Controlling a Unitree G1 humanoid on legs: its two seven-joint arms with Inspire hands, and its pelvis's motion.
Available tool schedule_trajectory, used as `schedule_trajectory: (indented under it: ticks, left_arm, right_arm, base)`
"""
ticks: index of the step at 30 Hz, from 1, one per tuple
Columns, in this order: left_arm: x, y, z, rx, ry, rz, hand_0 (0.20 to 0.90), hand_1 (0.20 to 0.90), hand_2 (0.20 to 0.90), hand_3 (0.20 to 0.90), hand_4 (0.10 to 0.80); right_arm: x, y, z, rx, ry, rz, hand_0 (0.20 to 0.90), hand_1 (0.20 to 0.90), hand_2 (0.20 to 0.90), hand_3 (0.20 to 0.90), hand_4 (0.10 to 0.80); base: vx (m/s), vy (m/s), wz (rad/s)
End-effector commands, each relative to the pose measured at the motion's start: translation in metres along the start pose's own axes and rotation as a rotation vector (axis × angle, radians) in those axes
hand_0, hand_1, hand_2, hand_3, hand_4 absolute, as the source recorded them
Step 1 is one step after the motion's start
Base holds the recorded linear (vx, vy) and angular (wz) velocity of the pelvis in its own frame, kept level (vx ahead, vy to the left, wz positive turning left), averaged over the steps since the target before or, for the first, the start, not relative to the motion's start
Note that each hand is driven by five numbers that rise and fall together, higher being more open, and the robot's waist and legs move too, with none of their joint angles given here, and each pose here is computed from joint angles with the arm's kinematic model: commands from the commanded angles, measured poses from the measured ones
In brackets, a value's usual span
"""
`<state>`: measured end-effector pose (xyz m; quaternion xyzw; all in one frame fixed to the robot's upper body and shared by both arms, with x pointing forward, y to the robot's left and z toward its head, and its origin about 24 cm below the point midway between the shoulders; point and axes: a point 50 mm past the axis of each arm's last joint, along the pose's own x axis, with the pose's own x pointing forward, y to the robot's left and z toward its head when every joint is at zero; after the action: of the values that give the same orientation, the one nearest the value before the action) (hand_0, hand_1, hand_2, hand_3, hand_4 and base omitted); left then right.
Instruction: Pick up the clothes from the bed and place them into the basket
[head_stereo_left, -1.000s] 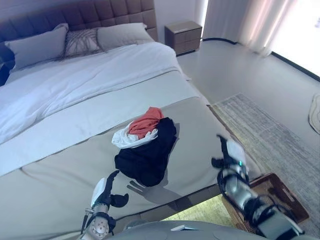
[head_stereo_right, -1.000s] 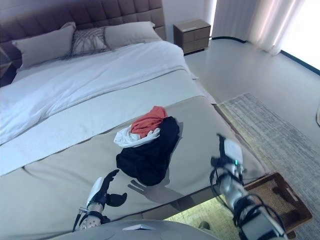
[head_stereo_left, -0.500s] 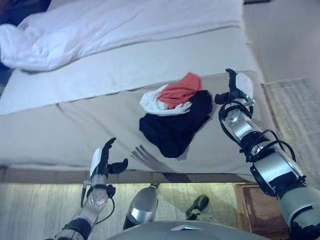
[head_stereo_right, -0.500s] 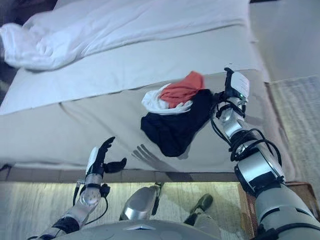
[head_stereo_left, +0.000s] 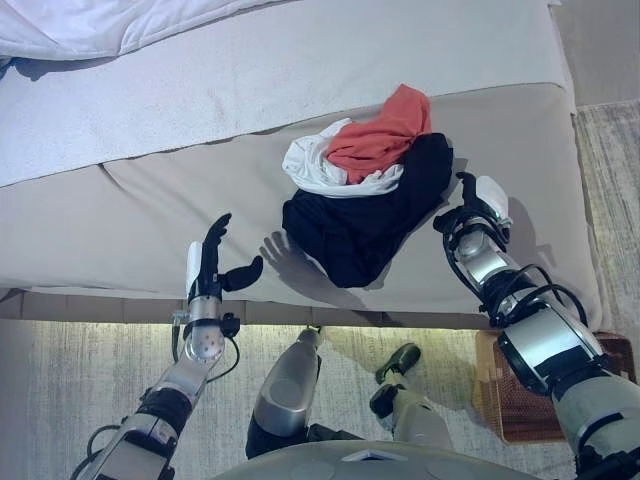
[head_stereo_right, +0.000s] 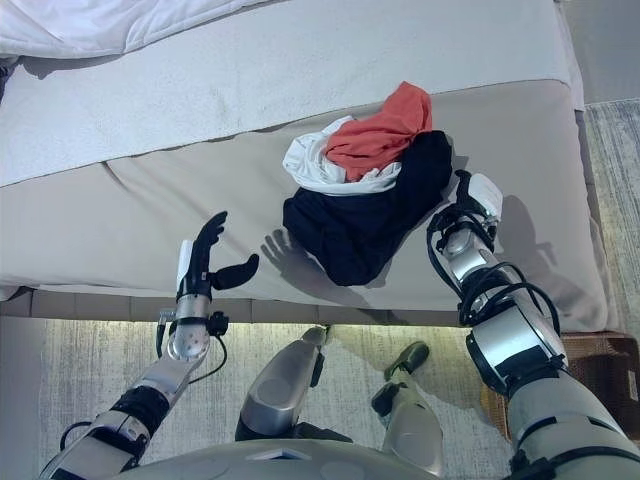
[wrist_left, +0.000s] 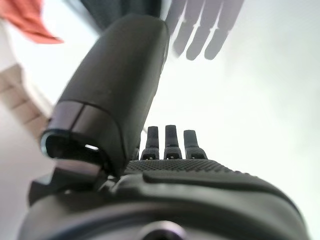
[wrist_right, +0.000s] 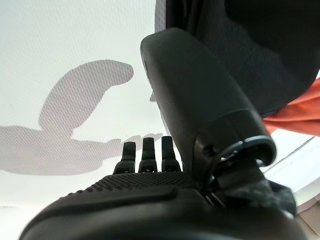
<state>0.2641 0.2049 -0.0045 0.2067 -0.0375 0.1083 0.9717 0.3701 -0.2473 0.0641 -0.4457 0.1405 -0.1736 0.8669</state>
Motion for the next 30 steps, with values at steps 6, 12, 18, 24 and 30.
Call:
schedule_trajectory:
  ticks: [6,12,18,24,30]
  left_arm:
    - [0.013,0.009,0.039,-0.096,-0.212,0.036,0.900,0.900,0.900,0.900,0.800]
    - [0.012,0.009,0.047,-0.127,-0.237,0.046,0.900,0.900,0.900,0.900,0.800]
    - [0.009,0.012,0.053,-0.170,-0.249,0.065,0.900,0.900,0.900,0.900,0.800]
    - [0.003,0.017,0.051,-0.187,-0.247,0.073,0.900,0.900,0.900,0.900,0.800]
    - [0.003,0.019,0.050,-0.193,-0.248,0.080,0.900,0.900,0.900,0.900,0.800]
  right_arm:
    - [0.016,-0.052,0.084,0.067,-0.201,-0.126,0.900,0.900,0.900,0.900,0.800]
    - [0.015,-0.066,0.115,0.118,-0.270,-0.138,0.900,0.900,0.900,0.900,0.800]
    - [0.015,-0.085,0.139,0.125,-0.310,-0.164,0.900,0.900,0.900,0.900,0.800]
    - [0.014,-0.095,0.150,0.102,-0.330,-0.187,0.900,0.900,0.900,0.900,0.800]
    - [0.015,-0.096,0.147,0.063,-0.320,-0.221,0.300,0.300,0.300,0.200,0.100]
  base:
    - [-0.098,0.023,0.03]
    - [-0.048,0.046,0.16]
    - [-0.039,0.052,0.12]
    - [-0.043,0.023,0.08]
    - [-0.012,0.002,-0.01]
